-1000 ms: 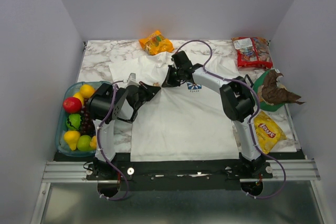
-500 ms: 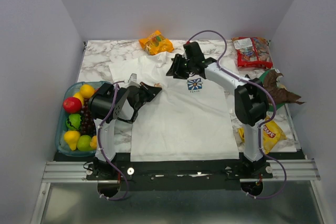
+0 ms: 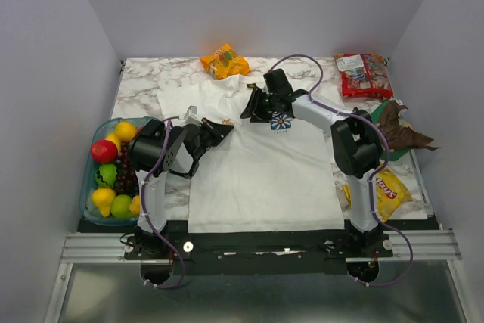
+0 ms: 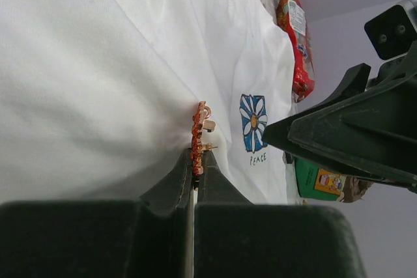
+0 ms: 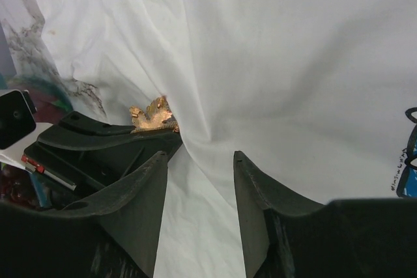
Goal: Pin the brooch onto the clothing
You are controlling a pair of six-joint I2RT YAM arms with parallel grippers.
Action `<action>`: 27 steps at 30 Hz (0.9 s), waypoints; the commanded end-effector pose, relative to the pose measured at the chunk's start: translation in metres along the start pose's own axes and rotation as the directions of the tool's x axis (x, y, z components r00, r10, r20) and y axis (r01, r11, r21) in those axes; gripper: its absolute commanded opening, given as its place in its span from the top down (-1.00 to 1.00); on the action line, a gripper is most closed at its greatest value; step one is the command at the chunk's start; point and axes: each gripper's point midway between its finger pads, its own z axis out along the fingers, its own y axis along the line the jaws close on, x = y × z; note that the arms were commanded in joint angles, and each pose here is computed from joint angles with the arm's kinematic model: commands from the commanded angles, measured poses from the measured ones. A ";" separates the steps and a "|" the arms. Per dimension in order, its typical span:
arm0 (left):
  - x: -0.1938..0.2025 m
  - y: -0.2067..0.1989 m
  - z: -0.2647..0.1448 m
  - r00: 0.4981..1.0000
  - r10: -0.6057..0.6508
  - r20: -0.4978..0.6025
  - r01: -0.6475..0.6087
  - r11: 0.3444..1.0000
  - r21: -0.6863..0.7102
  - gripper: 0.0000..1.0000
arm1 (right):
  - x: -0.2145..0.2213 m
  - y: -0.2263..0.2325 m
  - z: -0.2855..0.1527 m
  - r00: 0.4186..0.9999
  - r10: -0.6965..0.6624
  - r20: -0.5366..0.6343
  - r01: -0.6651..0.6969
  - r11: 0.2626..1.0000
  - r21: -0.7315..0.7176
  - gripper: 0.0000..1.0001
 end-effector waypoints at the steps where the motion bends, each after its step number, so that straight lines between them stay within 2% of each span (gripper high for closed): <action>1: 0.004 -0.005 0.000 1.000 0.003 -0.009 -0.002 0.999 0.039 1.00 | 0.012 0.002 0.011 0.999 0.030 -0.038 -0.031 0.999 -0.045 -0.04; 14: 0.005 -0.006 0.002 1.000 -0.001 -0.014 0.001 0.999 0.044 1.00 | 0.020 0.001 0.027 0.995 0.075 -0.066 -0.080 0.993 -0.091 0.14; 27: 0.008 -0.007 0.002 1.000 -0.002 -0.020 0.003 0.999 0.049 1.00 | 0.029 -0.008 0.037 0.991 0.096 -0.089 -0.104 0.991 -0.085 0.20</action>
